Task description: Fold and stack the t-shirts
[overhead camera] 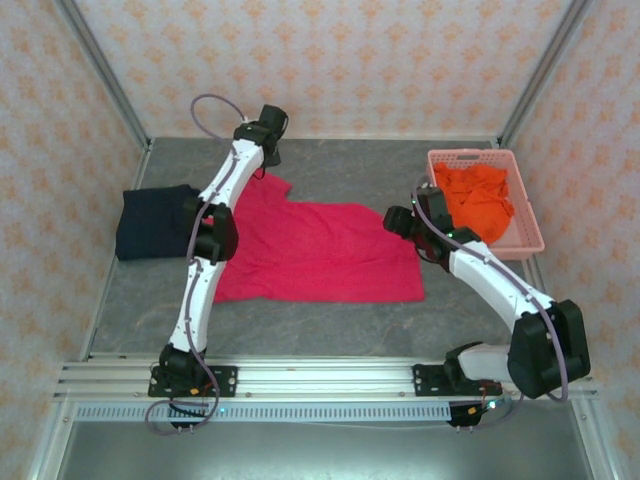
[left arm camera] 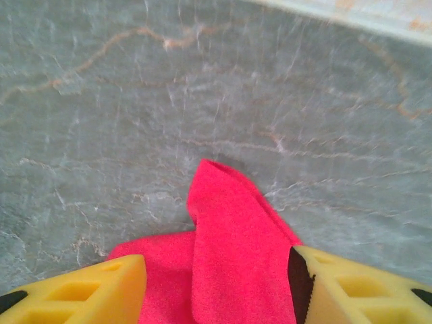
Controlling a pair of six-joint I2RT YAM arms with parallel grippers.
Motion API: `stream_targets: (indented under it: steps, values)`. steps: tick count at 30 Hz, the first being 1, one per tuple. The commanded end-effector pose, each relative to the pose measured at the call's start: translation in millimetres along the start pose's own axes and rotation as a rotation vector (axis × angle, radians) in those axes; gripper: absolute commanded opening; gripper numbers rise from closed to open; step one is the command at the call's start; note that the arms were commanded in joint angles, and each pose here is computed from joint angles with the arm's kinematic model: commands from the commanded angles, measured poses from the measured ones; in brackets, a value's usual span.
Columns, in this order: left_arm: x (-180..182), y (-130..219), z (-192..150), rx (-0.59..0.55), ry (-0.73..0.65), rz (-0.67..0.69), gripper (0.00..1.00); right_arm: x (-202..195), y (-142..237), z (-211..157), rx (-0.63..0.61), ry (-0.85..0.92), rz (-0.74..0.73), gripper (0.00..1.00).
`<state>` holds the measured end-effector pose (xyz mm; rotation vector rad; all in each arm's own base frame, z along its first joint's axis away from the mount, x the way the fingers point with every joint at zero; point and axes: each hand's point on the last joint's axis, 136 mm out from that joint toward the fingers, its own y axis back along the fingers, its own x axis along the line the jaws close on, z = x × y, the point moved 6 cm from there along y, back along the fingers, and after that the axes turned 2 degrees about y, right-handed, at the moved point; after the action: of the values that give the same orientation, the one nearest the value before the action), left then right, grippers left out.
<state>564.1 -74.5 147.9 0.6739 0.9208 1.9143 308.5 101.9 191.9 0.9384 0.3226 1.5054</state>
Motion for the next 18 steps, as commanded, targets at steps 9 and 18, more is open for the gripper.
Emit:
stream_targets:
  steps: [9, 18]
  values:
    - [3.3, -40.1, -19.7, 0.084, -0.024, 0.037, 0.55, -16.3, 12.0, -12.3, -0.013, -0.027, -0.043, 0.66]
    - [4.8, -60.1, -10.1, 0.074, -0.002, -0.016, 0.45, -21.2, 16.8, -17.1, -0.024, -0.043, -0.049, 0.66]
